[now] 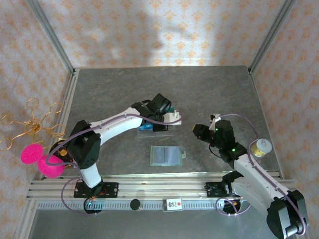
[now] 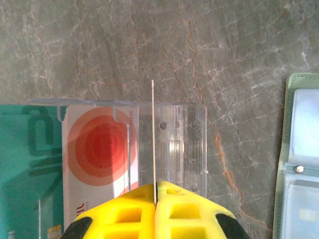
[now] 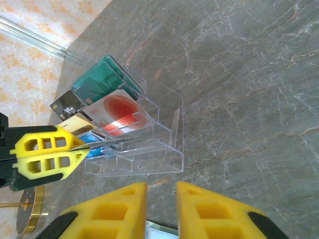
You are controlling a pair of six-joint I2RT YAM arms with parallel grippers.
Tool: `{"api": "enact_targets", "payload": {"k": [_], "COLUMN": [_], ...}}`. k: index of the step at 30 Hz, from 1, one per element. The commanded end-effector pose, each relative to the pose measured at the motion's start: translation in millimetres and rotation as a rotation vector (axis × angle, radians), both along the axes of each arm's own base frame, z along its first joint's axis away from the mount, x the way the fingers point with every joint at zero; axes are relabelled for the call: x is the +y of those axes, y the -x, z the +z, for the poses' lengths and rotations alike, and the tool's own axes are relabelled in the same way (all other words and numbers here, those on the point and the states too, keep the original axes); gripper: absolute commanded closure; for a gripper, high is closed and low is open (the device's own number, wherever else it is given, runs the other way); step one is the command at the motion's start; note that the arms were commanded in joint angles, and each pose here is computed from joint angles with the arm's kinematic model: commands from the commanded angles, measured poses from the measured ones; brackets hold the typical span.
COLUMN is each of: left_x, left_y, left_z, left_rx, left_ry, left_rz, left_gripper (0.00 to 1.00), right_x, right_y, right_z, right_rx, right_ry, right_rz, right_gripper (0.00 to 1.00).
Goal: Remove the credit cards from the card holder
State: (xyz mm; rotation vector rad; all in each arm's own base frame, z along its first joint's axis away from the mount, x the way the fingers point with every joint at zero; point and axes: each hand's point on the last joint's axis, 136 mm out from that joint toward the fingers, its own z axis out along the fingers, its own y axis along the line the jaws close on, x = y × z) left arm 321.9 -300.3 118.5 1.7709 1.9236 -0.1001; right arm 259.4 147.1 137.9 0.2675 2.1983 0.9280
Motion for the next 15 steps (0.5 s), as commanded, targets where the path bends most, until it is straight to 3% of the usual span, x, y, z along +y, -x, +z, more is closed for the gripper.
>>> {"api": "enact_targets", "payload": {"k": [1, 15], "left_x": [7.4, 7.5], "left_y": [-9.6, -16.5], "left_z": [-0.1, -15.9], "left_rx": [-0.014, 0.011], "left_ry": [-0.027, -0.046], "left_rz": [0.006, 0.008], "left_gripper": [1.0, 1.0], "right_x": [2.9, 2.6], "right_y": [-8.7, -11.8], "right_z": [19.1, 18.8], "right_rx": [-0.069, -0.07], "right_ry": [-0.009, -0.006], "right_rz": [0.014, 0.017], "right_gripper": [0.79, 0.79]}}
